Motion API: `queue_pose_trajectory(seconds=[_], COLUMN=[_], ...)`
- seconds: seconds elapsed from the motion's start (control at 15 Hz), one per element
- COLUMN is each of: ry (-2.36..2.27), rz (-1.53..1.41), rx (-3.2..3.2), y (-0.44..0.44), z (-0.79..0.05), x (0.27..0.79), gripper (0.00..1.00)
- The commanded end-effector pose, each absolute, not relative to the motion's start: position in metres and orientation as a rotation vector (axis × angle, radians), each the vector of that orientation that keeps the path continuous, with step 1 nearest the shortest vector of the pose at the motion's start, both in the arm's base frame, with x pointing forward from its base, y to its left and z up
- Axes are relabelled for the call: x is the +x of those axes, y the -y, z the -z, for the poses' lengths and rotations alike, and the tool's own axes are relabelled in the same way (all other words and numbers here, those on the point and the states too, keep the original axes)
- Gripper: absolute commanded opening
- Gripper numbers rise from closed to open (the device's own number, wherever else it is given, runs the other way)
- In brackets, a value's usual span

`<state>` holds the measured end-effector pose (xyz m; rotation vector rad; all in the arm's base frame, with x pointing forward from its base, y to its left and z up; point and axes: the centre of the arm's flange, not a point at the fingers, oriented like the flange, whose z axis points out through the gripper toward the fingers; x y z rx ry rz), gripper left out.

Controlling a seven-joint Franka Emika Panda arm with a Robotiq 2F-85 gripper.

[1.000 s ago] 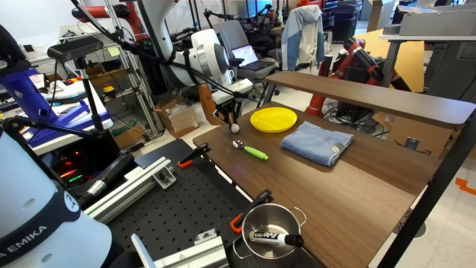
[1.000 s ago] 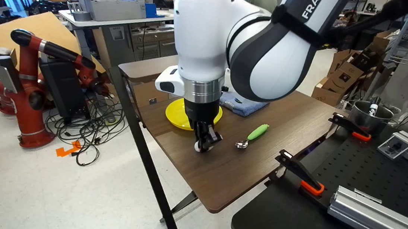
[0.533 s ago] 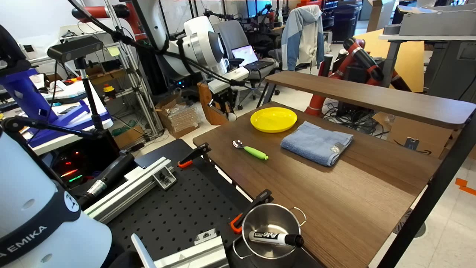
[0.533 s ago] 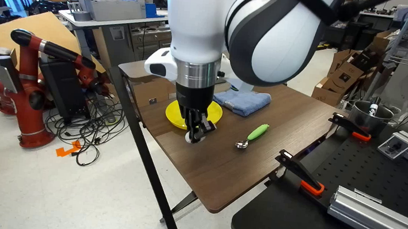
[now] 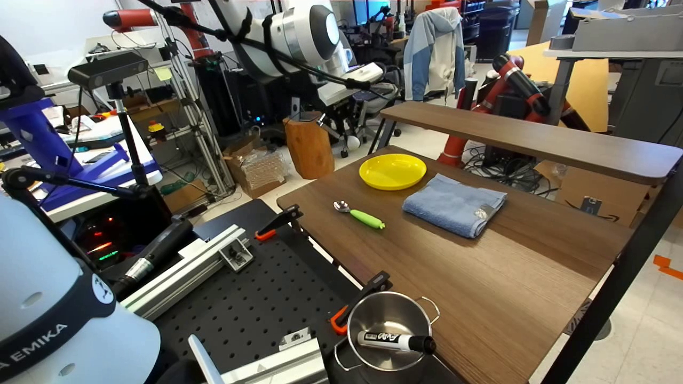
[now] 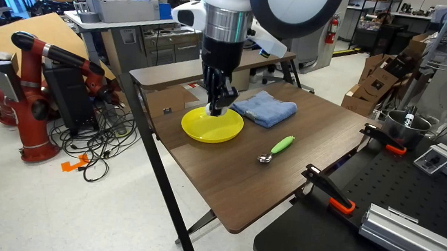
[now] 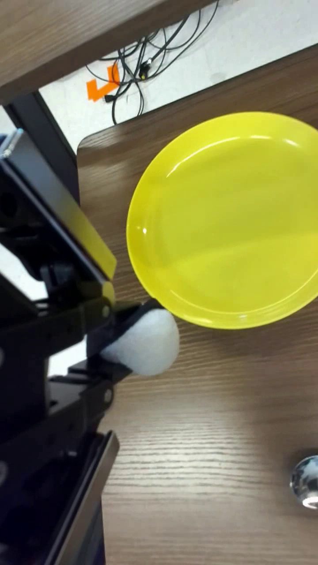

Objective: Place the white plush toy on the yellow plate

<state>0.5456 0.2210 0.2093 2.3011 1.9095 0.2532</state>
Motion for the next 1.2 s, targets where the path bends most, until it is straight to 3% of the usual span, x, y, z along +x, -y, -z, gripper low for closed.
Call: queue_pose_trajectory(seconds=[0.0,0.73,1.07,1.13], ry=[-1.909,-1.770,-1.744,-1.745], rz=[-0.254,-0.161,-0.114,-0.108], rx=[2.369,2.558,2.569,2.572], y=[-0.197,-0.166,-0.164,-0.166], z=[-0.209,-0.137,-0.110,-0.108], x=[0.576,0.646,0.652,0.652], gripper=[0.06,0.06,0.06,0.47])
